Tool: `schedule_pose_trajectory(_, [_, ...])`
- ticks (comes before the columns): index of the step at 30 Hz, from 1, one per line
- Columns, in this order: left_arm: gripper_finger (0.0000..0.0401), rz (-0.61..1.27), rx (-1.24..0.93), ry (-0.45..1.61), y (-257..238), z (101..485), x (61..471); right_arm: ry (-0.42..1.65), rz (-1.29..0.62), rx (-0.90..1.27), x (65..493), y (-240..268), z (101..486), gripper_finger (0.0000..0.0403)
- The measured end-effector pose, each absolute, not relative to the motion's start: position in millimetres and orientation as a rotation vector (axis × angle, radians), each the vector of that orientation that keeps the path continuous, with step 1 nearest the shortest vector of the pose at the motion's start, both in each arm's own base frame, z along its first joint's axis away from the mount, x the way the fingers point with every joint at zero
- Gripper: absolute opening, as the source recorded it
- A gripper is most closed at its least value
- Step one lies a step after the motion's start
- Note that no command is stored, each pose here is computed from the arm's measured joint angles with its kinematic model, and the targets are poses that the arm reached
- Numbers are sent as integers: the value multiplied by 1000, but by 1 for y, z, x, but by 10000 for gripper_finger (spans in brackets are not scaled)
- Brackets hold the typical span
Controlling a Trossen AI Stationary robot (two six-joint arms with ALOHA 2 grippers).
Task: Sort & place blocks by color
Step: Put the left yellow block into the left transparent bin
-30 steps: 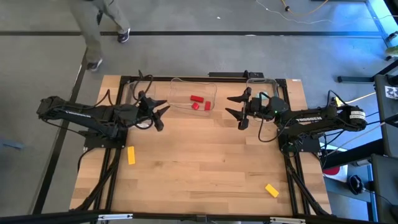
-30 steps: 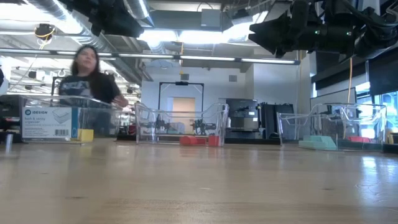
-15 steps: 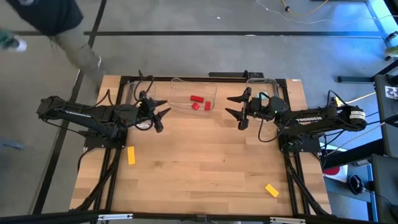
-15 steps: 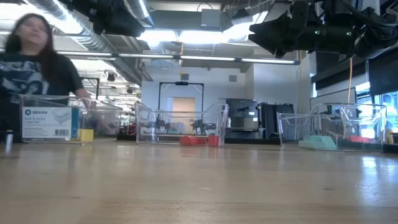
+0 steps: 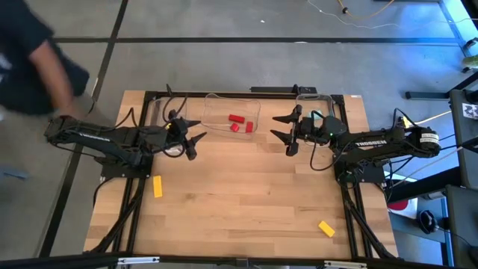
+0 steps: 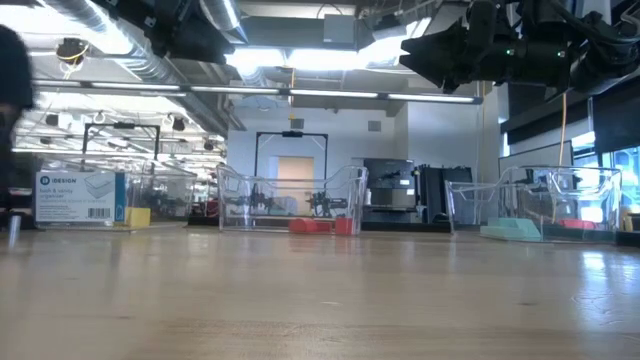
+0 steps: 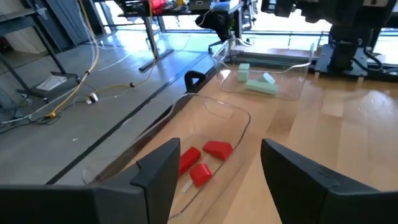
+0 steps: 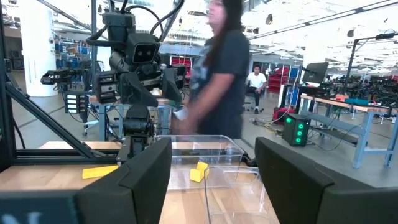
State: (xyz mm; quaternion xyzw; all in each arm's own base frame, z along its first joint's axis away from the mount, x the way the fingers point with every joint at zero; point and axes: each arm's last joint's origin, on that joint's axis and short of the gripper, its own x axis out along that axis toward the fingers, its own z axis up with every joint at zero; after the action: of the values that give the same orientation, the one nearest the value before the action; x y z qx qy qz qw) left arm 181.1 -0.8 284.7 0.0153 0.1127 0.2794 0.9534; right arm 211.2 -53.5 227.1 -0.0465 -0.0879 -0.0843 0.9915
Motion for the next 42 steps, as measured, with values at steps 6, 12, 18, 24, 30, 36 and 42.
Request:
schedule_pose_trajectory(6, [216,559,78,243,-1,285,181,-176,-169,-93,211,-53,227,235])
schedule_pose_trajectory(12, [216,528,107,329,-1,277,179,-176,-169,-93,211,-53,227,235])
schedule_pose_trajectory(18, [215,299,174,383,-7,273,183,-176,-169,-94,211,-53,227,235])
schedule_pose_trajectory(24, [215,-176,251,398,-27,268,183,-176,-172,-95,211,-54,227,235])
schedule_pose_trajectory(30, [215,-226,385,650,-48,240,181,-172,-194,-91,211,-54,227,235])
schedule_pose_trajectory(36, [215,-188,674,855,-64,208,189,-172,-194,-91,211,-54,227,235])
schedule_pose_trajectory(42, [215,-209,698,881,-72,194,203,-170,-196,-92,211,-54,226,235])
